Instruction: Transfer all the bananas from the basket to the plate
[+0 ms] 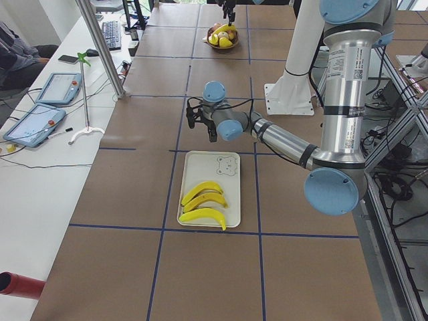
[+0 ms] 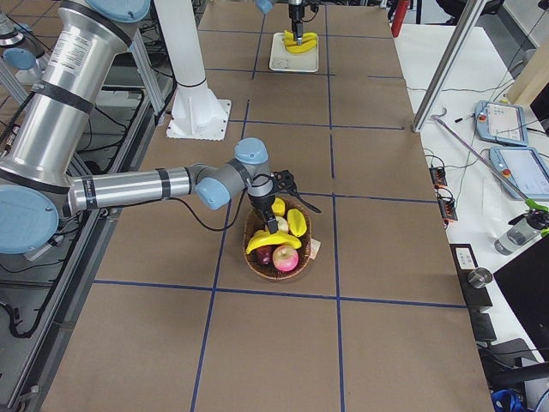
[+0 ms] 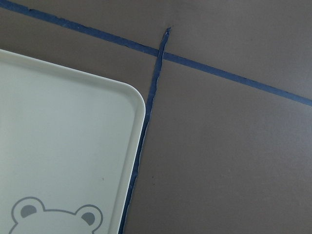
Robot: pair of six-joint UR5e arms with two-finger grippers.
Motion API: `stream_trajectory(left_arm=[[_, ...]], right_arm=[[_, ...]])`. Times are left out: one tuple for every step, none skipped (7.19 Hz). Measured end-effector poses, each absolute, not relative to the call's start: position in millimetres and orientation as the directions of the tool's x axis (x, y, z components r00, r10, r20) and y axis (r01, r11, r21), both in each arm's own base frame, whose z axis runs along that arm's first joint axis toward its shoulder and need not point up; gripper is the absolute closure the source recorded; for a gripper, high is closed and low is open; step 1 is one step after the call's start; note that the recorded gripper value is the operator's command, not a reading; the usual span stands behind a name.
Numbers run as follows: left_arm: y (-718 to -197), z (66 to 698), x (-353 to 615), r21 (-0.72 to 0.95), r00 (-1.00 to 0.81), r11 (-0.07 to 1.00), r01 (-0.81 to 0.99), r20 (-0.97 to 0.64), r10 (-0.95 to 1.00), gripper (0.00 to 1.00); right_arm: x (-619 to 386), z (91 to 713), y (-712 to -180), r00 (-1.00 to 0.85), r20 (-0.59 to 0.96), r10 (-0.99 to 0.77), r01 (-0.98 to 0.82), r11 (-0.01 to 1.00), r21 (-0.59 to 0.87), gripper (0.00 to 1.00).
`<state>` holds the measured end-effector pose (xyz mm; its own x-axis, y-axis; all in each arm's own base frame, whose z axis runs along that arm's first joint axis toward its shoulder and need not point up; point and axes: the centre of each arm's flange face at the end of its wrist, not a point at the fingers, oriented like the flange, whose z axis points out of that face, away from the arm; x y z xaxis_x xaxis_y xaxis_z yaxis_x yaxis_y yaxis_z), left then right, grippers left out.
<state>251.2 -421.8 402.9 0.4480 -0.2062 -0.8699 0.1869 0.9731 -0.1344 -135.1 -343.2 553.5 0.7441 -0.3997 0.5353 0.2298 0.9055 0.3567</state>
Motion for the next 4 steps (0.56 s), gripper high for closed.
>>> stream_trajectory(left_arm=[[-422,403,251,-0.135,0.448,0.973,0.187,-0.870,-0.207,0.00],[-422,403,251,-0.135,0.448,0.973,0.187,-0.870,-0.207,0.00],[-422,403,252,-0.135,0.448,0.973,0.187,-0.869,-0.207,0.00],[-421,404,252,-0.136,0.449,0.973,0.187,-0.869,-0.207,0.00]], right_arm=[[-139,567,-343,0.758,0.508,-0.410,0.252,0.902,0.351,0.01],[-146,579,-342,0.771,0.477,-0.421,0.276,0.897,0.346,0.02],[-152,589,-341,0.781,0.452,-0.431,0.295,0.893,0.340,0.06],[-157,593,-340,0.783,0.441,-0.438,0.308,0.890,0.337,0.14]])
